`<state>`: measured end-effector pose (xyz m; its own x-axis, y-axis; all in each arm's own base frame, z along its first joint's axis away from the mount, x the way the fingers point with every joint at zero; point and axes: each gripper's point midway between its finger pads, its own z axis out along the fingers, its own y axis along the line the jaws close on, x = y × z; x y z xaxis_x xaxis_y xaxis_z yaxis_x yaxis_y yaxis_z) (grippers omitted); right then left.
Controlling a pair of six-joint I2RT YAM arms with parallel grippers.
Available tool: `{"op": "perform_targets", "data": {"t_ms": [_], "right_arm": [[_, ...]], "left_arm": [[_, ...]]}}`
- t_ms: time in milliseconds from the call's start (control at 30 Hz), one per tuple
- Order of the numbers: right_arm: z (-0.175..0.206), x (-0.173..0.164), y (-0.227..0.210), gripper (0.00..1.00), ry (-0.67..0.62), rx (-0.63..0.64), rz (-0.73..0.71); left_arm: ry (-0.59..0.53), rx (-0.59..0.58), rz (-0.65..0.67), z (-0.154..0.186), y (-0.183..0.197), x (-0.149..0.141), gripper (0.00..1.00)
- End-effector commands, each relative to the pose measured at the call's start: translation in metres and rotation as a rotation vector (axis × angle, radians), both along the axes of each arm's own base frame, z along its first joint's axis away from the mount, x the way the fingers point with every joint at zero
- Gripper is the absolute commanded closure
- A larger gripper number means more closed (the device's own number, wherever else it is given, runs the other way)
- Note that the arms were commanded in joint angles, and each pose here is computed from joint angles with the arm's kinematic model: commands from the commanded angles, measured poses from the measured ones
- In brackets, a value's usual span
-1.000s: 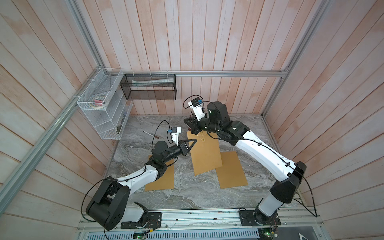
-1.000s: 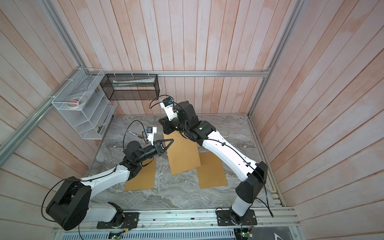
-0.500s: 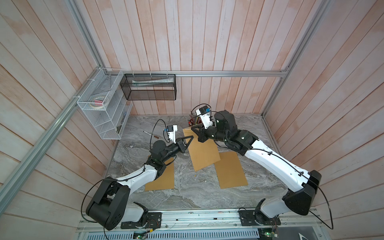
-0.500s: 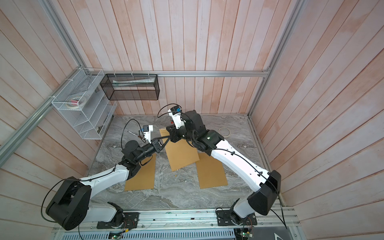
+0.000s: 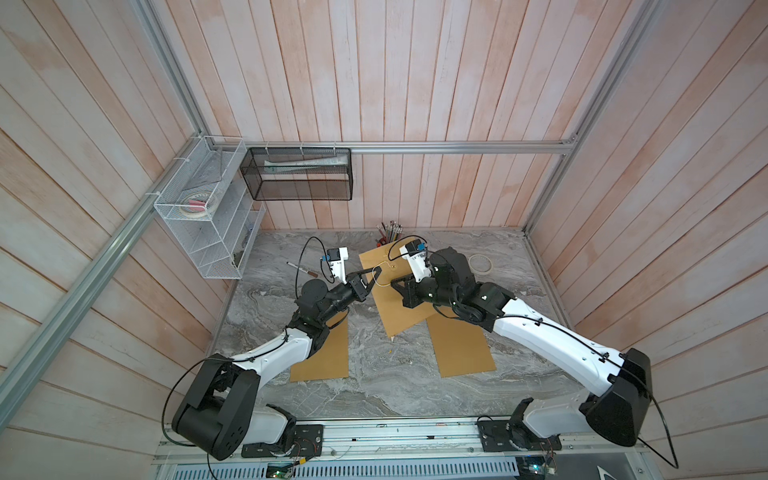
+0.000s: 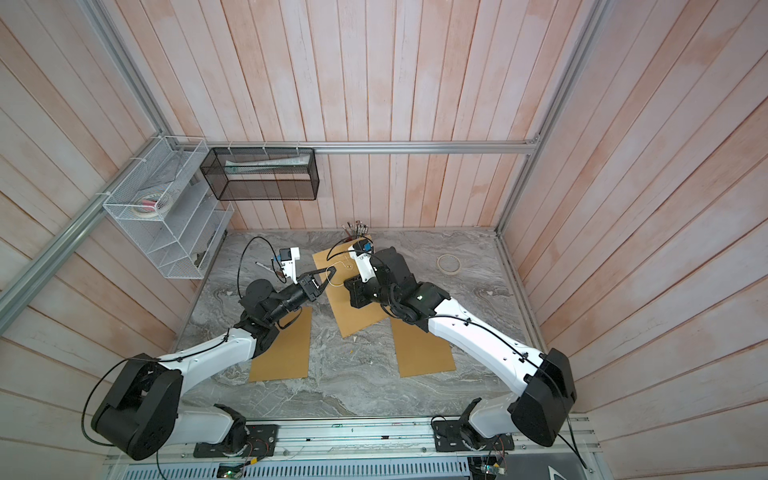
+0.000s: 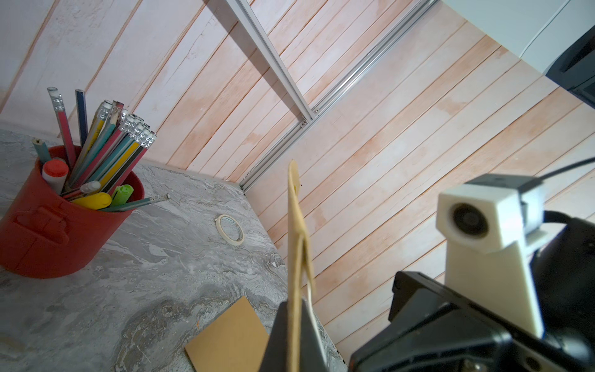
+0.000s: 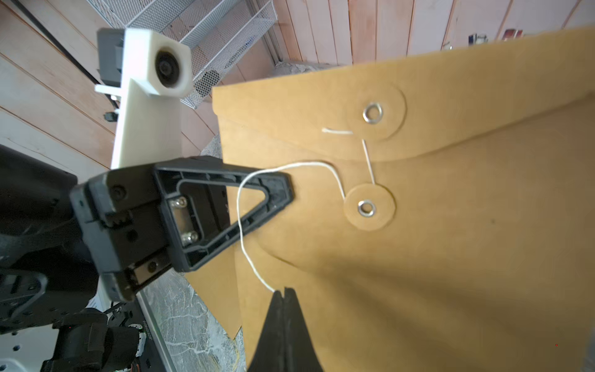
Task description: Open the file bag
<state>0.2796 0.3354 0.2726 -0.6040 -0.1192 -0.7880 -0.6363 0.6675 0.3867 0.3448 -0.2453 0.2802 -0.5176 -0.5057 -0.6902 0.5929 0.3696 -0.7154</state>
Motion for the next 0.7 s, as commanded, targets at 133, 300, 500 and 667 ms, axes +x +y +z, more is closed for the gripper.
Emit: {"op": "perform_targets", "data": {"t_ms": [133,300,500,667], "right_arm": [[-0.014,-0.011,-0.009,1.00,0.050,0.028,-0.028],[-0.029,-0.015,-0.014,1.00,0.082,0.009,-0.039],[-0.042,-0.016,-0.020,1.00,0.104,-0.014,-0.061],[-0.052,-0.019,-0.025,1.00,0.123,-0.036,-0.070]], "left_arm": [[-0.064,-0.036,0.031,0.025,0.007,0.008,1.00],[-0.073,-0.038,0.037,0.028,0.009,0.009,1.00],[-0.084,-0.040,0.045,0.032,0.013,0.009,1.00],[-0.094,-0.038,0.053,0.036,0.016,0.010,1.00]]}}
